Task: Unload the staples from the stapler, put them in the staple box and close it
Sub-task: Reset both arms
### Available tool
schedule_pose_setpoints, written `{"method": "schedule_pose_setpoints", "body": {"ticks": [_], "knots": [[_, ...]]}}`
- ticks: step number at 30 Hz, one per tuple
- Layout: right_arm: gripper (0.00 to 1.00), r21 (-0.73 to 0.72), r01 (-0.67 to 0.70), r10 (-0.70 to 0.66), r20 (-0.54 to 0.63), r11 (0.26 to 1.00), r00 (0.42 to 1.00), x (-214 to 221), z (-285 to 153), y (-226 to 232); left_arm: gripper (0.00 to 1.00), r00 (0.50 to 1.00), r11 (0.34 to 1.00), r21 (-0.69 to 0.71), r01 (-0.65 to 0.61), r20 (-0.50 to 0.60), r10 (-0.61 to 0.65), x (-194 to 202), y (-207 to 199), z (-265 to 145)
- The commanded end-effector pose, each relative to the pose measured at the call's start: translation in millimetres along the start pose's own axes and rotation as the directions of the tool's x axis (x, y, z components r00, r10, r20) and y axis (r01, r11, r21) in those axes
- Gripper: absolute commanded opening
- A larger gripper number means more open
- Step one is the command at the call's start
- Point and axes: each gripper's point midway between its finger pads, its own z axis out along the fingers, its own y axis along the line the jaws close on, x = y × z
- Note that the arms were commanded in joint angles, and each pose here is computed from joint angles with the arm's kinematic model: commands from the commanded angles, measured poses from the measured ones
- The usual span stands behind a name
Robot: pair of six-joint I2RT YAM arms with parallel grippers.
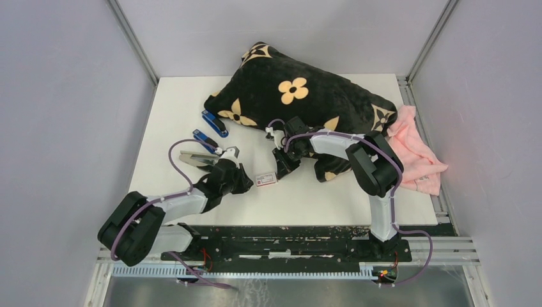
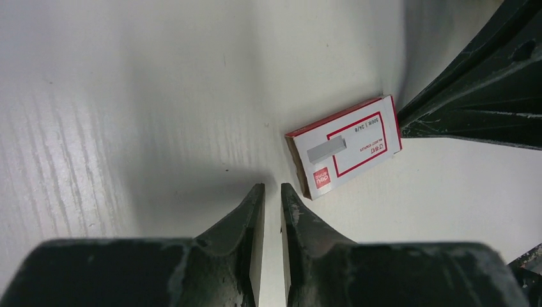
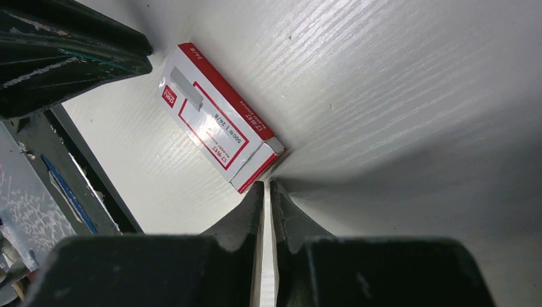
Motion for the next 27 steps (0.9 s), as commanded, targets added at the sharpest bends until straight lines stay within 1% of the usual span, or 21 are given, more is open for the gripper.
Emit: {"method": "schedule_pose_setpoints", "body": {"ticks": [1, 3, 9, 13, 16, 20, 23, 27], "knots": [[0.12, 0.034, 0.024, -0.025, 0.029, 0.999, 0.999, -16.0, 1.7, 3.9, 0.22, 0.994, 0.999, -0.038, -0.005, -0.110, 0.001, 25.7, 9.9, 3.8], [0.12, 0.034, 0.033, -0.034, 0.025, 0.999, 0.999, -15.9, 4.4, 7.6, 0.20, 0.992, 1.000, -0.028, -0.009, -0.129, 0.006, 28.9, 7.2, 6.6], [0.12, 0.037, 0.064, -0.064, 0.019, 0.997, 0.998, -17.0, 8.6, 17.6, 0.19, 0.982, 0.999, -0.022, -0.032, -0.185, 0.027, 40.1, 1.3, 15.6], [0.12, 0.045, 0.075, -0.076, 0.022, 0.996, 0.997, -18.4, 6.5, 17.4, 0.19, 0.981, 0.999, -0.025, -0.038, -0.193, 0.033, 42.2, 0.1, 17.6], [0.12, 0.053, 0.082, -0.083, 0.023, 0.995, 0.996, -19.7, 3.1, 15.1, 0.19, 0.983, 0.997, -0.052, -0.048, -0.180, 0.038, 39.0, 4.9, 14.7], [0.13, 0.058, 0.092, -0.094, 0.034, 0.994, 0.995, -23.8, -8.5, 9.7, 0.23, 0.987, 0.991, -0.113, -0.067, -0.150, 0.049, 31.8, 16.2, 5.2], [0.14, 0.066, 0.138, -0.140, 0.023, 0.988, 0.990, -25.0, -17.7, 10.1, 0.26, 0.991, 0.988, -0.138, -0.072, -0.119, 0.056, 23.9, 19.9, -2.5], [0.17, 0.080, 0.216, -0.219, 0.024, 0.973, 0.975, -30.2, -36.0, 16.6, 0.28, 0.995, 0.987, -0.144, -0.077, -0.081, 0.066, 13.3, 19.1, -12.9]]}}
